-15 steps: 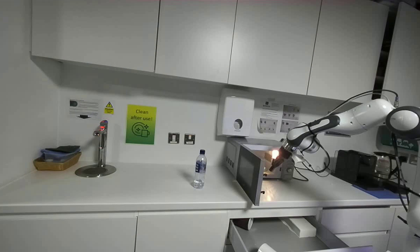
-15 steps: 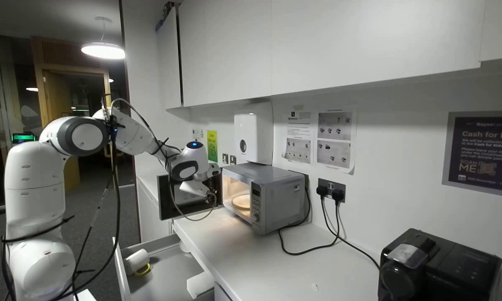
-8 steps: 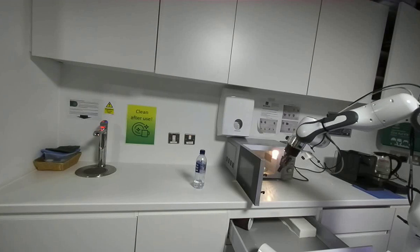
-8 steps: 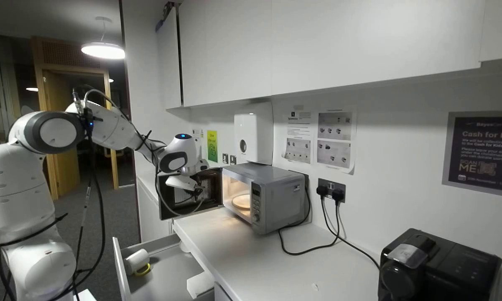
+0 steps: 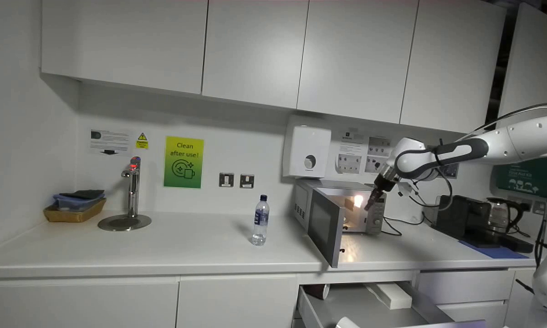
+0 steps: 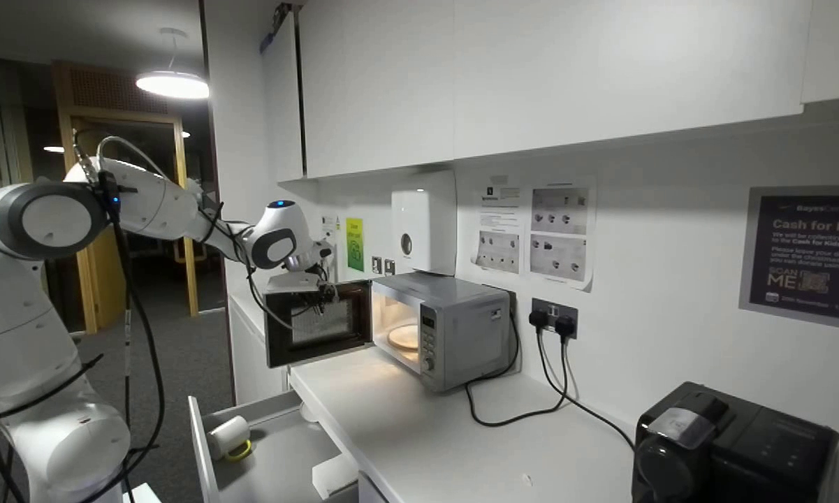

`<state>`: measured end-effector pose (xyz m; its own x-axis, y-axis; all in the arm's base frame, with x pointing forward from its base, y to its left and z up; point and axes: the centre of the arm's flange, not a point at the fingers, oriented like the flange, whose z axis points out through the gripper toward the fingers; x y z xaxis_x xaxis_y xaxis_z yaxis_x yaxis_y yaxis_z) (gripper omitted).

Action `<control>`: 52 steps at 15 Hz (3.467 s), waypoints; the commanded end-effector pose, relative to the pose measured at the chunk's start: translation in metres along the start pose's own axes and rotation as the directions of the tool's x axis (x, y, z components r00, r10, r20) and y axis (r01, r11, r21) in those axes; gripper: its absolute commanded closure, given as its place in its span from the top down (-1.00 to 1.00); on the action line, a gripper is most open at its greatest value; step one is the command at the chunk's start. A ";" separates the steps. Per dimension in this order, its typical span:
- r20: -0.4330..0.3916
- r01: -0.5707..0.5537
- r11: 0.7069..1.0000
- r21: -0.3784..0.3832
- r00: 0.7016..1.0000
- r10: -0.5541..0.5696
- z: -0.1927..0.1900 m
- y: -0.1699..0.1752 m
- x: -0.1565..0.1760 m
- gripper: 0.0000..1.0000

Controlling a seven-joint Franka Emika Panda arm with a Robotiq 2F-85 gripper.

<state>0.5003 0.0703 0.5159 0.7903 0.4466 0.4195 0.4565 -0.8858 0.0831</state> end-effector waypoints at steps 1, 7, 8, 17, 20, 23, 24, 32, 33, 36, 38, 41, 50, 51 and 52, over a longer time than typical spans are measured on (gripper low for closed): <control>-0.043 0.044 0.998 -0.053 0.998 -0.046 -0.029 -0.009 0.020 -1.00; -0.122 0.139 0.987 -0.077 0.982 -0.147 -0.046 -0.036 0.059 -1.00; -0.145 0.154 0.985 -0.075 0.976 -0.163 -0.047 -0.043 0.066 -1.00; -0.307 0.273 0.962 0.021 0.917 -0.254 -0.035 -0.093 0.106 -1.00; -0.331 0.333 0.940 0.076 0.898 -0.291 -0.025 -0.102 0.113 -1.00; -0.375 0.388 0.914 0.121 0.870 -0.320 -0.020 -0.103 0.119 -1.00; -0.387 0.401 0.906 0.134 0.863 -0.325 -0.017 -0.102 0.121 -1.00; -0.379 0.437 0.855 0.281 0.869 -0.320 0.006 -0.094 0.122 -1.00; -0.364 0.434 0.851 0.297 0.875 -0.319 0.009 -0.093 0.121 -1.00; -0.327 0.422 0.840 0.340 0.891 -0.315 0.016 -0.088 0.122 -1.00; -0.310 0.414 0.834 0.366 0.899 -0.310 0.021 -0.084 0.122 -1.00; -0.283 0.403 0.828 0.390 0.908 -0.308 0.027 -0.078 0.121 -1.00; -0.217 0.393 0.854 0.342 0.917 -0.335 0.024 -0.060 0.115 -1.00; -0.206 0.392 0.859 0.330 0.918 -0.340 0.022 -0.058 0.114 -1.00; -0.195 0.391 0.865 0.315 0.919 -0.344 0.021 -0.055 0.113 -1.00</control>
<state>0.5710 0.1798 0.5248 0.4777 0.6785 0.5580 0.8416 -0.5356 -0.0693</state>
